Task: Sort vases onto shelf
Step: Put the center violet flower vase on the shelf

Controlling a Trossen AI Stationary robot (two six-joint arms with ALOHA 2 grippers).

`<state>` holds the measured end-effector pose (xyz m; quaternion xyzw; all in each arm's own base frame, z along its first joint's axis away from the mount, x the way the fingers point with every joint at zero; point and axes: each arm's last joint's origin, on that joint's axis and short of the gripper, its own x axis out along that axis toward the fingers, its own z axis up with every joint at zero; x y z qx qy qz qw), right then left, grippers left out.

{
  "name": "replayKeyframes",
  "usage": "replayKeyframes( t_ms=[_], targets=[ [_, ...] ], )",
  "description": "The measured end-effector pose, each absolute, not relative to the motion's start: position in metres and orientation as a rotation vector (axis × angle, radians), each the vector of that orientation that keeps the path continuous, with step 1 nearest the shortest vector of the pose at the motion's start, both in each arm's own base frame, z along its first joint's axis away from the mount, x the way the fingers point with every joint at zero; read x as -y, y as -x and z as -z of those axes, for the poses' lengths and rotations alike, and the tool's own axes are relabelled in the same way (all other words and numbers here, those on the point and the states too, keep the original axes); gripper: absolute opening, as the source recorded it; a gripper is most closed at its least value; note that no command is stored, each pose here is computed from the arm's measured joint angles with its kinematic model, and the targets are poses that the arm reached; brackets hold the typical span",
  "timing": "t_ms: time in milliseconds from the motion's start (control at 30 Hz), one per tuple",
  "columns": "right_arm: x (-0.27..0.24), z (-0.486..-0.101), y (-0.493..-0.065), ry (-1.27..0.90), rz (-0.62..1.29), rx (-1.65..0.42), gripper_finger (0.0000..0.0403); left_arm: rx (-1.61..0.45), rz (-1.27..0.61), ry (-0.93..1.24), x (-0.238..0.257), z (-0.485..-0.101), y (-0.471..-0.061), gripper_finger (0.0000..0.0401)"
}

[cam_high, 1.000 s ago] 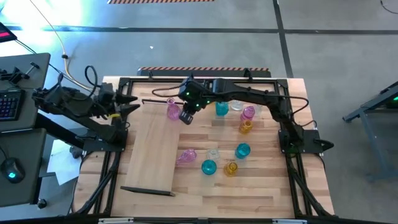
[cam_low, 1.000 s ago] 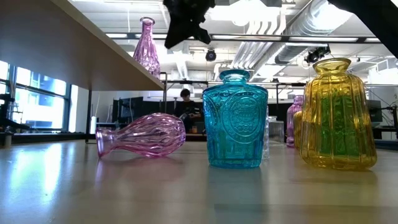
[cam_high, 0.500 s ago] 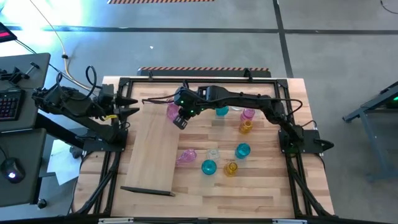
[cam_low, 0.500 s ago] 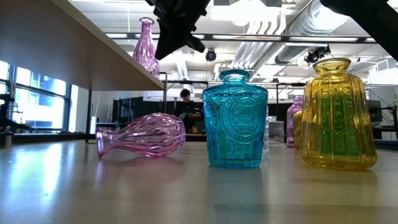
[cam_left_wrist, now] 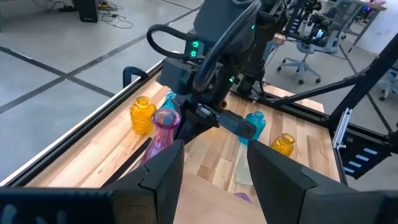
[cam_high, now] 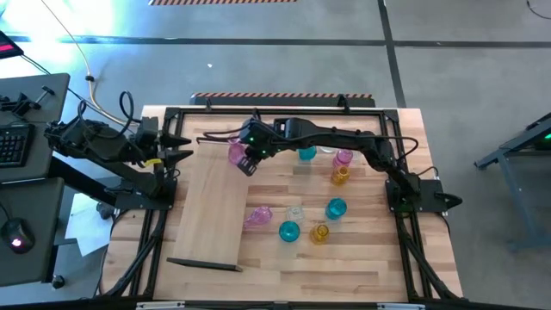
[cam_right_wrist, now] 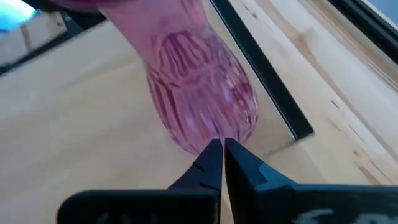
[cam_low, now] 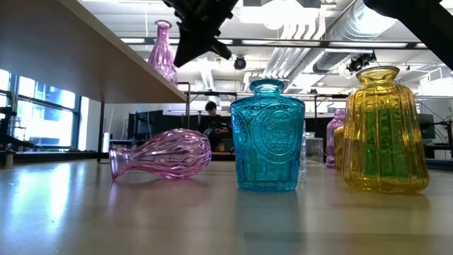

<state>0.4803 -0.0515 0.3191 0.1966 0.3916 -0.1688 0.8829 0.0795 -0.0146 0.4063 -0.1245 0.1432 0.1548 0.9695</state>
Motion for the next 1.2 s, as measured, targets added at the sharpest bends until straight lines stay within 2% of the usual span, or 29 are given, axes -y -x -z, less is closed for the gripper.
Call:
replayKeyframes(
  t_ms=[500, 933, 1200],
  targets=[
    [0.051, -0.321, -0.492, -0.468, 0.276, -0.723, 0.0, -0.285, -0.311, 0.247, 0.015, -0.407, -0.08, 0.017],
    [0.05, -0.296, -0.513, -0.499, 0.227, -0.68, 0.0, -0.298, -0.314, 0.24, 0.017, -0.406, -0.087, 0.017],
    [0.052, -0.296, -0.518, -0.5, 0.219, -0.634, 0.0, -0.303, -0.317, 0.242, 0.018, -0.405, -0.088, 0.017]
  ],
)
